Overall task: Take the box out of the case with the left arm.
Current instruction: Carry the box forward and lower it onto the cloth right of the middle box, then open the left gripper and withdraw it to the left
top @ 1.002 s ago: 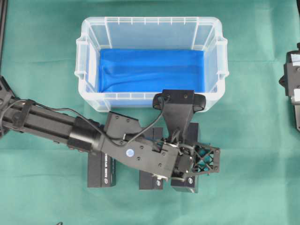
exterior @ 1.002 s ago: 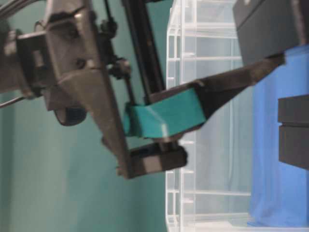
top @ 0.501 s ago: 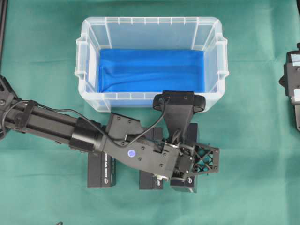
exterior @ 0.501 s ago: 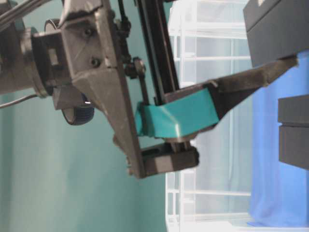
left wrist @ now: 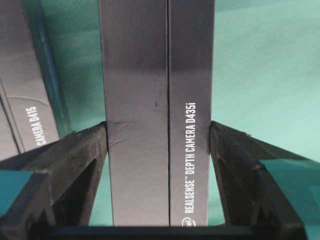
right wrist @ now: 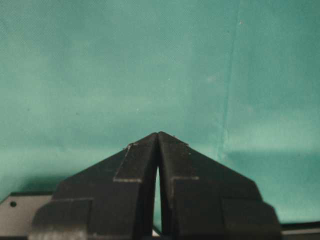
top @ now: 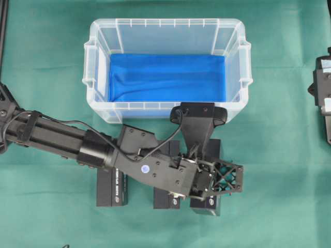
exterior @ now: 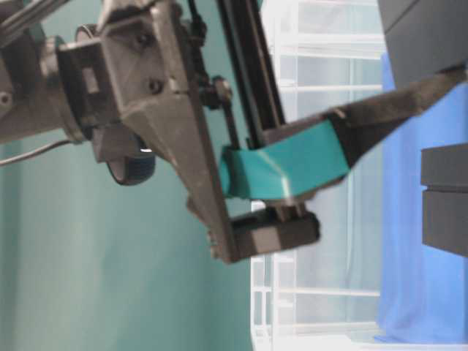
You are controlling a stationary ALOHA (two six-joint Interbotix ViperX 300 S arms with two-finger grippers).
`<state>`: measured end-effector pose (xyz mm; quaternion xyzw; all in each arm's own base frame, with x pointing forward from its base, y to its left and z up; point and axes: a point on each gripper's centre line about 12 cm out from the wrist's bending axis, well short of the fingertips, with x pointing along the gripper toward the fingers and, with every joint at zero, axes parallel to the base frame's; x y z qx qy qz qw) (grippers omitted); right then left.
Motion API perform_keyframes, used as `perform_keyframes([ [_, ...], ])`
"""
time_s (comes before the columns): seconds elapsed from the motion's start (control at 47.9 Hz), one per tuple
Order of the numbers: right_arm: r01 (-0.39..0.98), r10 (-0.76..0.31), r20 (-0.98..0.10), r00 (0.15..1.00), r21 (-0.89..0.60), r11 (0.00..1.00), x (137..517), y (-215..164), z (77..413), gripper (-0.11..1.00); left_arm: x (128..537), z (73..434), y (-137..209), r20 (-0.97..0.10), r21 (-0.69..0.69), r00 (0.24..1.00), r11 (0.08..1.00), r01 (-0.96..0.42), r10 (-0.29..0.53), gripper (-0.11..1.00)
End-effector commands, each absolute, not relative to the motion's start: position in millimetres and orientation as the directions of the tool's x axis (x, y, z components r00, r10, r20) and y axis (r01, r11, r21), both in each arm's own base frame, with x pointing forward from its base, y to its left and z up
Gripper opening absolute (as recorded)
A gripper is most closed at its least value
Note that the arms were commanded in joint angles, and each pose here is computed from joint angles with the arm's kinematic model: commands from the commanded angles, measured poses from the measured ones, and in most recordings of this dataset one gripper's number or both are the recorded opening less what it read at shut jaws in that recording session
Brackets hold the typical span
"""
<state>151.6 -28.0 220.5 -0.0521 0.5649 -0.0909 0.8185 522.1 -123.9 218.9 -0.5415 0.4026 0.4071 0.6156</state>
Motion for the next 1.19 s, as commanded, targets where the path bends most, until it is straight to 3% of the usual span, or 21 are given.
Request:
perform_keyframes([
  [0.0,0.095,-0.208,-0.906,0.368,-0.186,0.978,156.1,-28.0,228.3,0.07,519.4,240.3,-125.2,-0.923,-0.379,0.383,0.077,-0.922,0.044,0.64],
  [0.104,0.095,-0.208,-0.906,0.368,-0.186,0.978,156.1,-28.0,228.3,0.07,518.7,240.1,-126.8,-0.923,-0.379,0.382,0.074,-0.922,0.036,0.9],
  [0.188,0.095,-0.208,-0.907,0.366,-0.186,0.978,155.9,-28.1,228.2,0.07,519.1,240.1,-126.0,-0.923,-0.381,0.384,0.071,-0.922,0.036,0.98],
  [0.48,0.095,-0.208,-0.906,0.368,-0.186,0.978,155.8,-28.1,228.5,0.07,520.1,243.0,-124.6,-0.92,-0.388,0.39,0.069,-0.919,0.035,0.96],
  [0.689,0.095,-0.209,-0.906,0.368,-0.187,0.978,155.8,-28.2,228.5,0.07,519.7,280.3,-110.1,-0.898,-0.438,0.439,0.048,-0.898,0.034,0.96],
  [1.169,0.093,-0.212,-0.905,0.369,-0.191,0.977,155.9,-28.5,228.7,0.07,521.3,333.5,-101.2,-0.896,-0.439,0.441,0.045,-0.897,0.054,0.96],
])
